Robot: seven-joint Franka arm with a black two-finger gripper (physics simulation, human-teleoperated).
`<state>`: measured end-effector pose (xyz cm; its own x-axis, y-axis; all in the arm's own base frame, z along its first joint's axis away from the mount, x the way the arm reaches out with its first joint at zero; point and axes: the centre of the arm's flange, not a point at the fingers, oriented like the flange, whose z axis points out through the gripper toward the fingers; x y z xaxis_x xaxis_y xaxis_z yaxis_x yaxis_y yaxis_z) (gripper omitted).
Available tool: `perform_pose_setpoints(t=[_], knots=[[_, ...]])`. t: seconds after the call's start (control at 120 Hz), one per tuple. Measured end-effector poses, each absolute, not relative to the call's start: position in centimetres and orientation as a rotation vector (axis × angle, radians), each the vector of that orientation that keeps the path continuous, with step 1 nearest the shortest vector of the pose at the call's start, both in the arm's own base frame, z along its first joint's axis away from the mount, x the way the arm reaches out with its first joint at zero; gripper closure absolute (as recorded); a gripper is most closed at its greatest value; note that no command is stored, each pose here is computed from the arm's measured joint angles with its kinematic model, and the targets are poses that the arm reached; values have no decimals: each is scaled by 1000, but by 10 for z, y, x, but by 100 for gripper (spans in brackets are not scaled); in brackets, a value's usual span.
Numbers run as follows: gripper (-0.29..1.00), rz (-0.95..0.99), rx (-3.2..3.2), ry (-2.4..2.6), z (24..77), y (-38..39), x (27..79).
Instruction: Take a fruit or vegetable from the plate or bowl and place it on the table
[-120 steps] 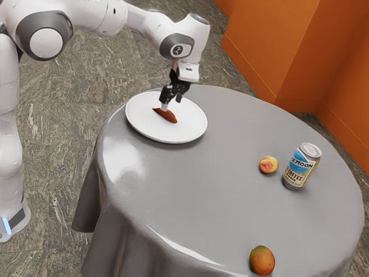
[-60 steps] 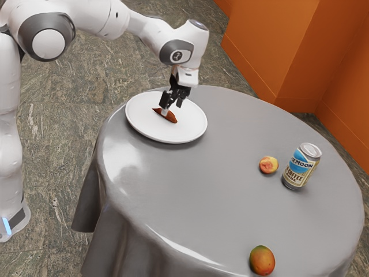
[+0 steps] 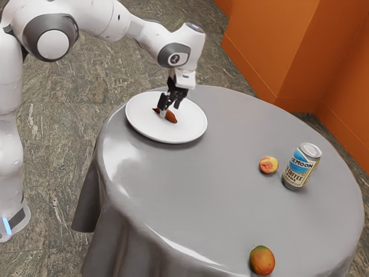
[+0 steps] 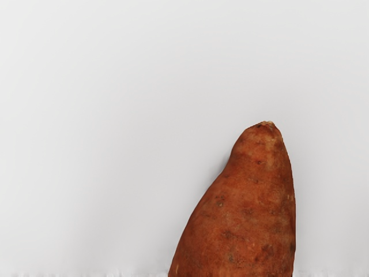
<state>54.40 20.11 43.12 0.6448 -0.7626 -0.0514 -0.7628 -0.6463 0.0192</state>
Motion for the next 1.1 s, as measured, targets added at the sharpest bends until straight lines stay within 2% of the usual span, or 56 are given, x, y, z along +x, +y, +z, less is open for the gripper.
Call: perform_pose_setpoints(t=[0.15, 0.275, 0.425, 0.55, 0.667, 0.775, 1.1], knots=[[12, 87, -2845, 1319, 427, 203, 545], [33, 83, -2843, 1320, 426, 202, 546], [48, 84, -2851, 1313, 423, 205, 546], [51, 69, -2847, 1311, 429, 203, 546], [52, 14, -2808, 1342, 457, 185, 546], [52, -25, -2735, 1454, 479, 137, 554], [52, -66, -2505, 1814, 495, -20, 576]])
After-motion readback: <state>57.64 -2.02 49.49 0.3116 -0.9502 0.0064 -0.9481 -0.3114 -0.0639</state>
